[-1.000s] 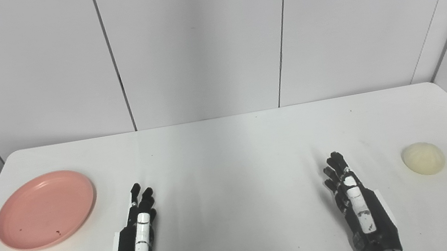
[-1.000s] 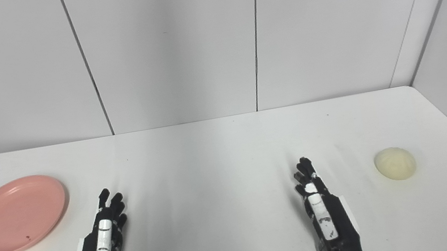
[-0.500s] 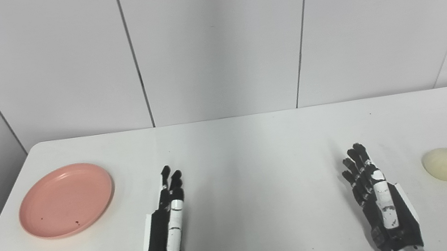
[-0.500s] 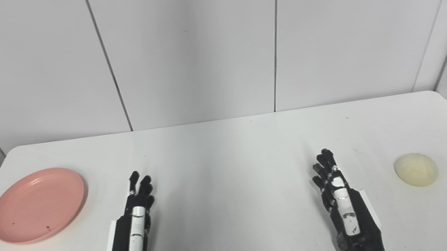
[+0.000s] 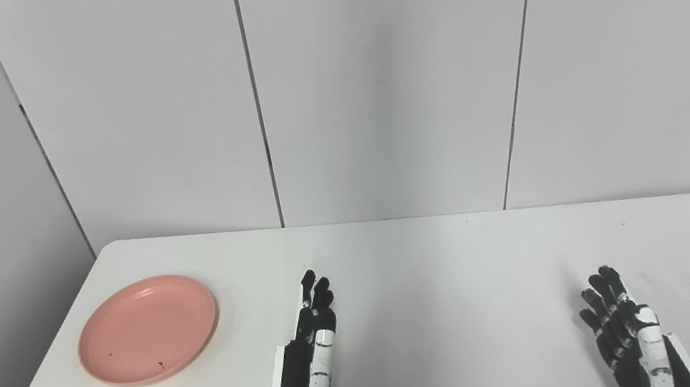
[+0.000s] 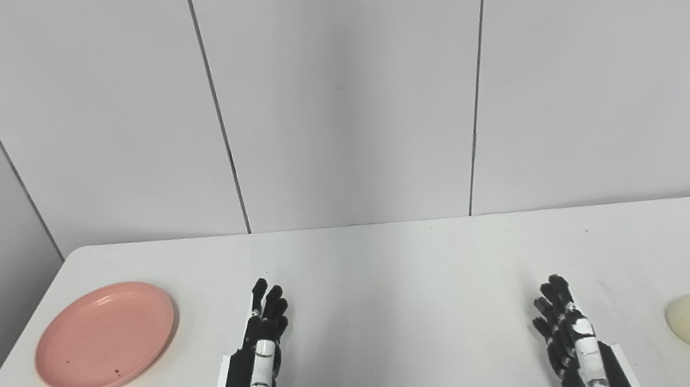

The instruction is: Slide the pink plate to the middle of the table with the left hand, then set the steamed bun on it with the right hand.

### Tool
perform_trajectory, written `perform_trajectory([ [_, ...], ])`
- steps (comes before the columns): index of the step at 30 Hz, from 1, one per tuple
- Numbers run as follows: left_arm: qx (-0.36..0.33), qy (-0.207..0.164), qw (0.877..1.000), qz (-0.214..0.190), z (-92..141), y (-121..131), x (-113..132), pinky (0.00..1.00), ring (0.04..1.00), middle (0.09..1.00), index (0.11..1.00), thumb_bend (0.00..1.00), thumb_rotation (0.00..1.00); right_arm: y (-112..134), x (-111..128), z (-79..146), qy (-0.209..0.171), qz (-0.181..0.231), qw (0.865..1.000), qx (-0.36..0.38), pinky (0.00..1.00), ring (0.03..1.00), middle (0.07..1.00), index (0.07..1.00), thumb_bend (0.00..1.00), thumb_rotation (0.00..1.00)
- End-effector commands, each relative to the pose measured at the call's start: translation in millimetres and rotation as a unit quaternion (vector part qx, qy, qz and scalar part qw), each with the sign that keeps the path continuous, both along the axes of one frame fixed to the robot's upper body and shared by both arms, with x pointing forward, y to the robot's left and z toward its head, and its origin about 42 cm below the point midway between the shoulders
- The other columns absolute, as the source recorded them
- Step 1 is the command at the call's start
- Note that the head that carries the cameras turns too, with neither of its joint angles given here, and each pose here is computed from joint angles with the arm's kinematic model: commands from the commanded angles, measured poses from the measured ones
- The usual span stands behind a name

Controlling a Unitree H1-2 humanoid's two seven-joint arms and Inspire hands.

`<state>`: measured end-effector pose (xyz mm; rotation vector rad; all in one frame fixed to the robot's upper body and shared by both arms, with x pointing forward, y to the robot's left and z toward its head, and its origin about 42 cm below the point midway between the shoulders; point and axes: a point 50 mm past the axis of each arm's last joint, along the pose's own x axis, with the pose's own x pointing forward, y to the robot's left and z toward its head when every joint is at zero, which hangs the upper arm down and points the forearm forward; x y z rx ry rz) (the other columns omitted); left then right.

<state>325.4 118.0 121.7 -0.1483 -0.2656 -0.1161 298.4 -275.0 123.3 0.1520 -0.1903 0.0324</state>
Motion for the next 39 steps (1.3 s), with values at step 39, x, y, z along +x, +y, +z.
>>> perform_trajectory([
  [39, 0.006, 0.024, 1.0, 0.002, -4.2, 3.3, -8.9, 1.0, 0.998, 0.982, 1.0, 0.63, 0.9, -5.1, -17.3, -9.9, 0.027, 0.0, 1.0, 0.004, 1.0, 1.0, 1.0, 1.0, 0.77, 0.96],
])
